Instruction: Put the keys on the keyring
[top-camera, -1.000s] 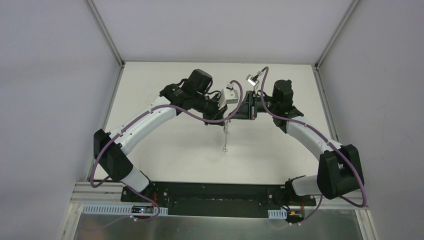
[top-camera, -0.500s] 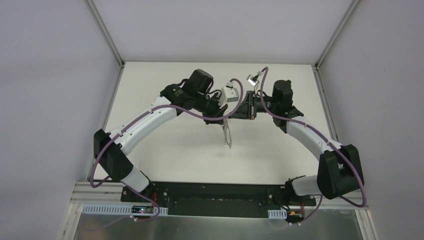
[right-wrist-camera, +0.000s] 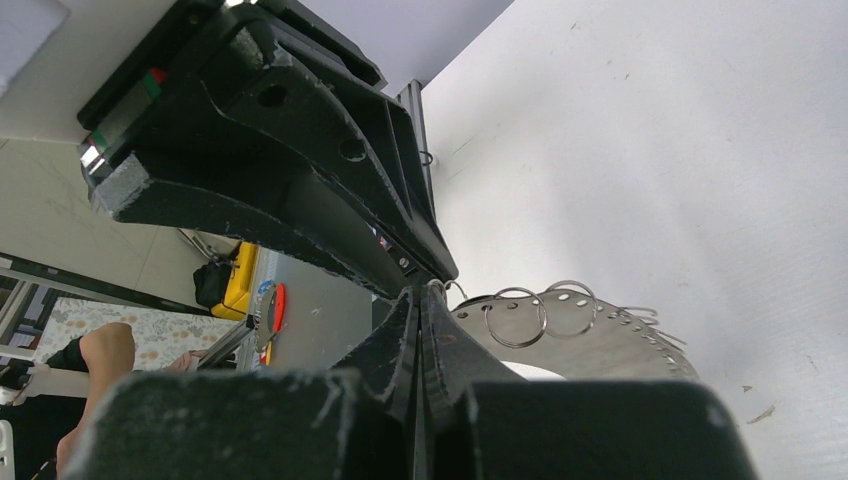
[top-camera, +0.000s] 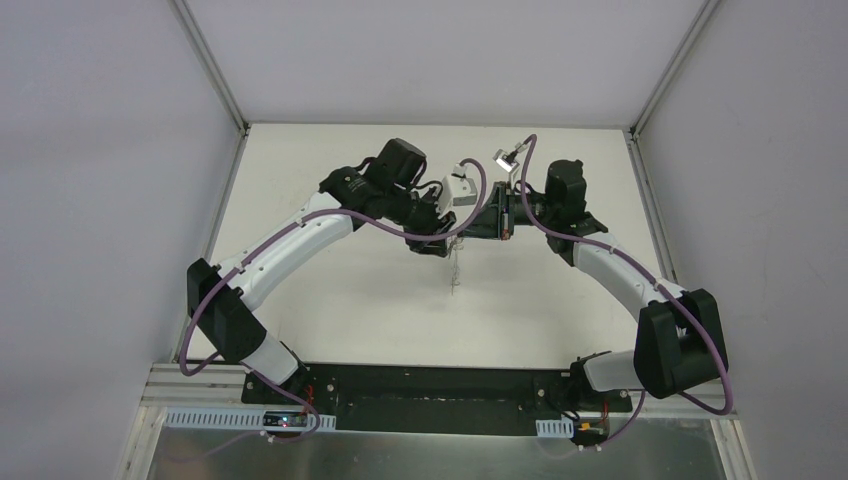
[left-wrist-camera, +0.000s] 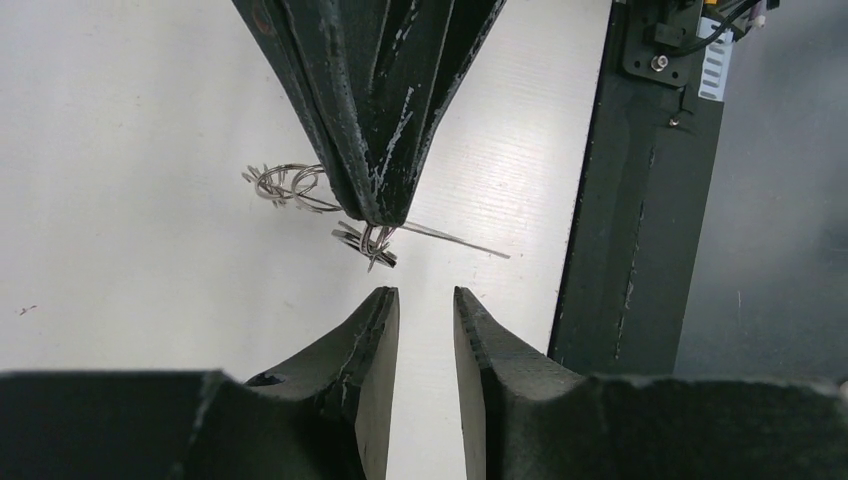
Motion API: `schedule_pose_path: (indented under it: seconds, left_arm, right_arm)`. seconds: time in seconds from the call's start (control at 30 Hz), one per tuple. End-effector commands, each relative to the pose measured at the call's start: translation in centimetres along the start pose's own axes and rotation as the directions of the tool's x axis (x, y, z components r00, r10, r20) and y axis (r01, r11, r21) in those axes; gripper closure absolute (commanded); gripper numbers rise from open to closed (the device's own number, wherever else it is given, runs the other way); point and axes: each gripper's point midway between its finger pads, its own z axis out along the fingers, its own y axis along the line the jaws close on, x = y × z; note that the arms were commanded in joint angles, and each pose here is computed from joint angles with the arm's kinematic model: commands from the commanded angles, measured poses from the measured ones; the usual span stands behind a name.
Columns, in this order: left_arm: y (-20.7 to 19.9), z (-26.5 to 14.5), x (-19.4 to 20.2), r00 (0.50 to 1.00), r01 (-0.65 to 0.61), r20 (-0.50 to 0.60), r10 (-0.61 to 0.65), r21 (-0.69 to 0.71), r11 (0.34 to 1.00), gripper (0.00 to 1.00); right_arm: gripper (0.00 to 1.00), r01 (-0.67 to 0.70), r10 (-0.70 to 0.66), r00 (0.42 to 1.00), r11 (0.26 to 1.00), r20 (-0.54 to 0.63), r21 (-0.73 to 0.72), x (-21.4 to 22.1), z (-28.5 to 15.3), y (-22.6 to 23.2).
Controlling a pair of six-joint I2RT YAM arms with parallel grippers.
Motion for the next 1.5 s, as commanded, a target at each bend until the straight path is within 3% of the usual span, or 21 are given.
schedule_pose_path:
  seconds: [0.0,0.2,0.63,0.67,0.7,0.73,1.3,1.47]
  left_arm:
    - [-0.5,-1.7,-2.8,0.996,-0.016,0.084,0.015,0.018,1.0,0.71]
    - [0.4,-1.7,-4.1,0.99,0.031,0.134,-0.038,0.051,0.998,0.68]
    - [-0.5,-0.6,-4.6,0.987,-0.016,0.159,-0.009,0.154,0.988,0.64]
    - [0.5,-0.6,-7.0,0.966,-0.1,0.25,0.068,0.114,0.988,0.64]
    - [-0.4,-0.5,-4.9,0.985,-0.028,0.173,0.0,0.158,0.987,0.64]
    - [-0.5,-0.5,-4.7,0.986,-0.019,0.164,-0.008,0.167,0.986,0.64]
    - [-0.9,-0.5,-3.7,0.989,0.026,0.139,-0.056,0.209,0.978,0.85]
    - [-0.8,-0.5,-4.0,0.987,0.033,0.145,-0.064,0.21,0.977,0.95]
  right_arm:
    - [1.0,0.111,-0.111,0.994,0.992,0.013,-0.053,-1.4,-0.6,2.5]
    - [1.0,0.111,-0.111,0.994,0.992,0.011,-0.057,-1.2,-0.6,2.6]
    - [1.0,0.11,-0.109,0.994,0.992,0.011,-0.068,-1.2,-0.6,2.9]
    - [1.0,0.109,-0.108,0.994,0.992,0.012,-0.067,-1.2,-0.6,2.9]
    - [1.0,0.108,-0.107,0.994,0.992,0.011,-0.068,-1.2,-0.6,2.9]
    - [1.0,0.105,-0.105,0.994,0.992,0.01,-0.069,-1.2,-0.6,2.8]
    - [1.0,0.097,-0.097,0.995,0.993,0.009,-0.064,-1.2,-0.5,2.4]
    - [1.0,0.094,-0.093,0.996,0.994,0.008,-0.063,-1.1,-0.5,2.4]
